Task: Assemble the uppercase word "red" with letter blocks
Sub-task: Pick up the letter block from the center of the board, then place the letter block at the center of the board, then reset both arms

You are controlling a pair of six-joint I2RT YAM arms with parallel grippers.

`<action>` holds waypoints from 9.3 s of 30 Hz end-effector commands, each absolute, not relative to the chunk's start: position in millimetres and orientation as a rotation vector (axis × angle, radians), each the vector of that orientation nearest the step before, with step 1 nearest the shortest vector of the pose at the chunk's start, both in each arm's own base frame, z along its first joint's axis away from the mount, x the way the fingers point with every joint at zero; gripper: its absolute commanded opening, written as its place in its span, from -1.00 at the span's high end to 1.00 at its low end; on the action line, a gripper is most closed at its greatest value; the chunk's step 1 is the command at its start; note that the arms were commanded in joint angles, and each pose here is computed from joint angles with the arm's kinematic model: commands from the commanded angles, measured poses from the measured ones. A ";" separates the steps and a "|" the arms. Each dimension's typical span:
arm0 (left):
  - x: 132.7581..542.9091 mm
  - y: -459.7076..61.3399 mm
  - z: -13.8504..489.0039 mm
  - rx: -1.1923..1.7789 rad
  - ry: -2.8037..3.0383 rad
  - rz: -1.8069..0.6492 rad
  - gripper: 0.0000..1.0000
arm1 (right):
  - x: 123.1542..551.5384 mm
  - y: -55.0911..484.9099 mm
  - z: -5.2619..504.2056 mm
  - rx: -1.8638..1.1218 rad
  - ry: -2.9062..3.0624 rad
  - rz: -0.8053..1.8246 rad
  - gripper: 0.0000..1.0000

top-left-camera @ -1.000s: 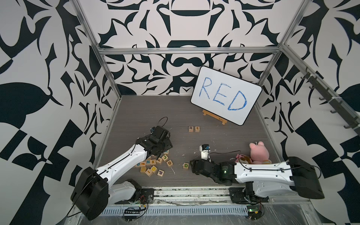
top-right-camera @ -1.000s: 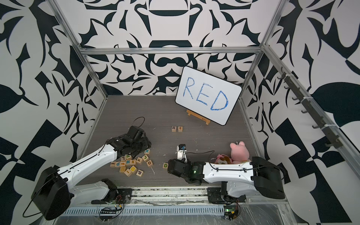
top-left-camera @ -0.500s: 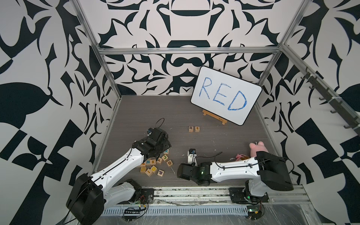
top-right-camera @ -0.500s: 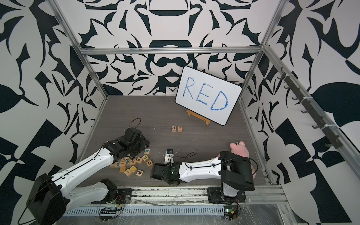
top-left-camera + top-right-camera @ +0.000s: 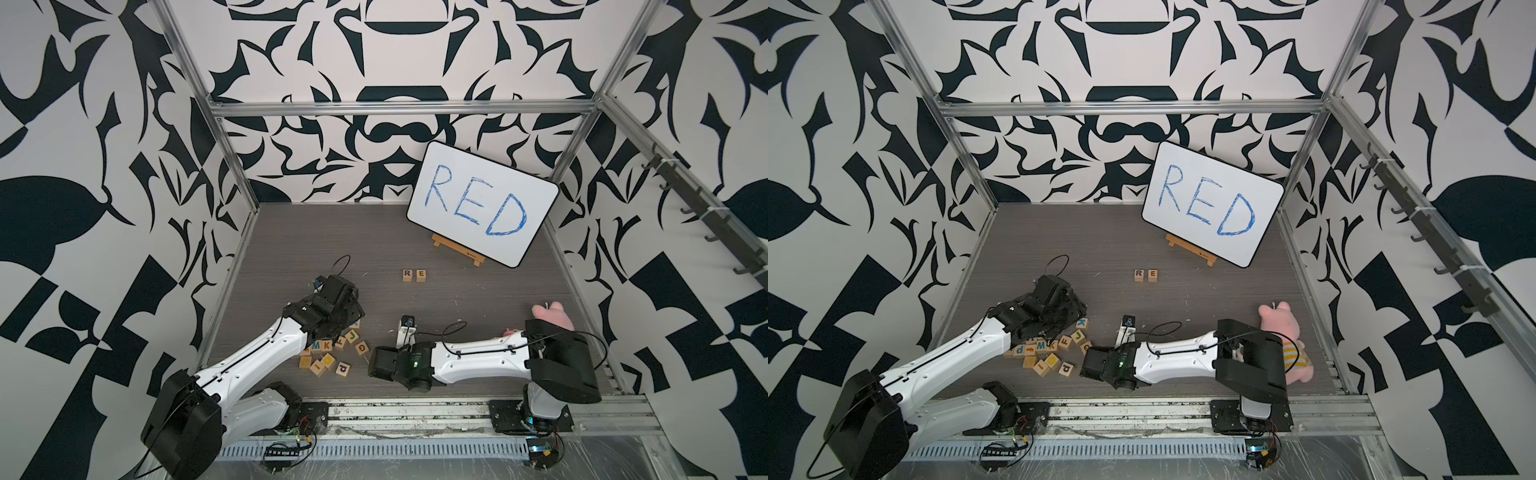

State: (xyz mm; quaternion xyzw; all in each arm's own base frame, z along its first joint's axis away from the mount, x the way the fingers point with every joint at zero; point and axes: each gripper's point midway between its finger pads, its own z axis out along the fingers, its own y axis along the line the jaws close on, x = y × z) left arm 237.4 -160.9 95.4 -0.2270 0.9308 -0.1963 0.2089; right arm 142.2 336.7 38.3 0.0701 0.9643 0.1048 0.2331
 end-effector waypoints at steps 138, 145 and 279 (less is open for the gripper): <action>307.5 -321.3 93.2 -0.219 2.695 -0.773 -0.30 | 417.9 197.8 105.7 0.075 2.464 0.183 0.09; 311.2 -344.4 93.3 -0.022 2.706 -0.598 -0.29 | 374.4 167.8 172.0 0.117 2.312 0.238 0.09; 384.8 54.8 92.8 -0.345 1.870 0.194 -0.99 | 382.1 -3.5 84.0 0.095 1.920 -0.232 -1.00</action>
